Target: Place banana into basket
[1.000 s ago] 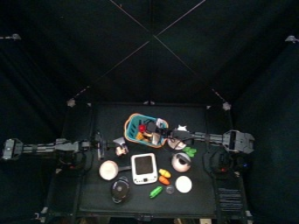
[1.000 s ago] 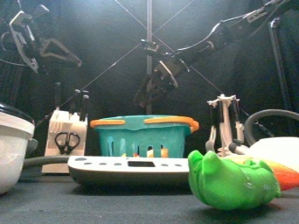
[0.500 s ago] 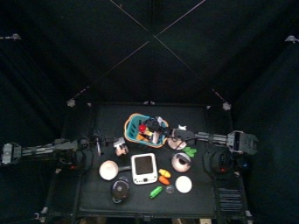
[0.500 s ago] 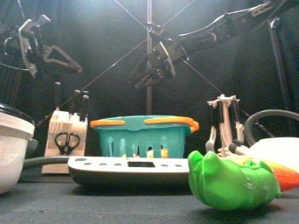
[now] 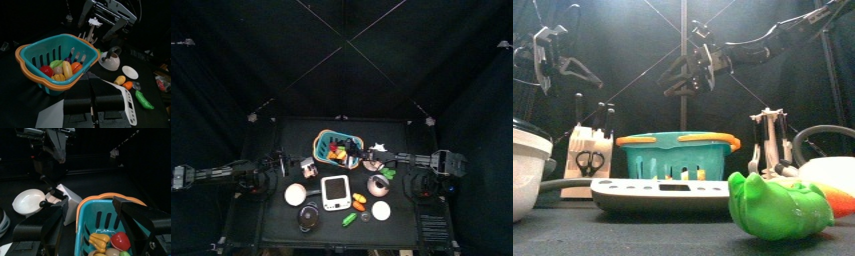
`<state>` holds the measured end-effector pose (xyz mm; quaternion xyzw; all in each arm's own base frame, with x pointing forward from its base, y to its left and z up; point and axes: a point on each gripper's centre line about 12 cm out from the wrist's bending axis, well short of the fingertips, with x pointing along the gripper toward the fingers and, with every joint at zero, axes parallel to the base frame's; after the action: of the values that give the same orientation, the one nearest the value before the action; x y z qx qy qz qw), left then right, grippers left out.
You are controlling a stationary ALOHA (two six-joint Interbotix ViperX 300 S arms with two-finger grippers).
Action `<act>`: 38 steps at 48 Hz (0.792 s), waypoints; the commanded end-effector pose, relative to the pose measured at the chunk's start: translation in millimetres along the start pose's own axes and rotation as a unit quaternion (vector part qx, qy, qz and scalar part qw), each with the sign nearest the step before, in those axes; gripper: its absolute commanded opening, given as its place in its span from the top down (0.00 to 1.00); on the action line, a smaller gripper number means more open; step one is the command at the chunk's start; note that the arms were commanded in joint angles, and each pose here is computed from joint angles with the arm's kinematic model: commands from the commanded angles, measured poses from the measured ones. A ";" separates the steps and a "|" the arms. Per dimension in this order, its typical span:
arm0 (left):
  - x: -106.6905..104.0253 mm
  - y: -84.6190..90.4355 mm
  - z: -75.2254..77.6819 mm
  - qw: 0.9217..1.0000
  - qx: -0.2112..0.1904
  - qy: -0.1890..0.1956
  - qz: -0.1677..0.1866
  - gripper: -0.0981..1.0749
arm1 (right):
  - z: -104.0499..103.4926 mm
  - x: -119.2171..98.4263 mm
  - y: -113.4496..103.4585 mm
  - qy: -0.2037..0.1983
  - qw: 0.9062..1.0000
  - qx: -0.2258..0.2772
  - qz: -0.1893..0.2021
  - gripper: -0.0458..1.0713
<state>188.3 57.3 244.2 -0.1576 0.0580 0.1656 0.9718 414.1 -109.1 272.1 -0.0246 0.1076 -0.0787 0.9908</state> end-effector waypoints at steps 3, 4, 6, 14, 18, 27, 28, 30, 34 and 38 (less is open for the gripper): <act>0.6 1.3 2.3 1.000 -0.027 -0.007 0.005 0.90 | 11.2 -11.4 6.8 -0.020 1.000 -0.001 0.007 0.06; 0.5 1.6 1.7 1.000 -0.030 -0.006 0.006 0.90 | 9.9 -12.4 7.7 -0.019 1.000 -0.001 0.008 0.06; 0.6 2.2 0.2 0.999 -0.033 -0.004 0.007 0.90 | 7.2 -15.5 9.5 -0.016 1.000 0.000 0.010 0.06; 0.2 2.5 -1.3 1.000 -0.024 -0.002 0.007 0.90 | 2.6 -29.2 15.6 -0.012 1.000 0.002 0.015 0.06; 0.2 2.3 -1.3 1.000 -0.018 -0.002 0.006 0.90 | 0.4 -35.7 17.4 -0.011 1.000 0.006 0.016 0.06; 0.3 2.0 -0.7 1.000 -0.014 -0.003 0.005 0.90 | -3.1 -43.7 21.5 -0.009 1.000 0.012 0.019 0.06; 0.2 2.1 -1.5 1.000 -0.014 -0.001 0.005 0.90 | -3.7 -43.9 21.5 -0.008 1.000 0.013 0.018 0.06; 0.2 2.1 -1.3 1.000 -0.012 -0.002 0.005 0.90 | -4.4 -44.0 21.6 -0.008 1.000 0.013 0.019 0.06; 0.3 1.8 -0.9 1.000 -0.009 -0.002 0.005 0.90 | -3.7 -43.9 21.5 -0.008 1.000 0.013 0.018 0.06; 0.3 1.6 -0.7 1.000 -0.005 -0.003 0.004 0.90 | -3.0 -43.3 21.4 -0.009 1.000 0.014 0.018 0.06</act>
<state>185.9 57.1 236.9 -0.1693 0.0647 0.1695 0.9687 376.1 -81.6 260.7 -0.0082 0.1213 -0.0615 0.9907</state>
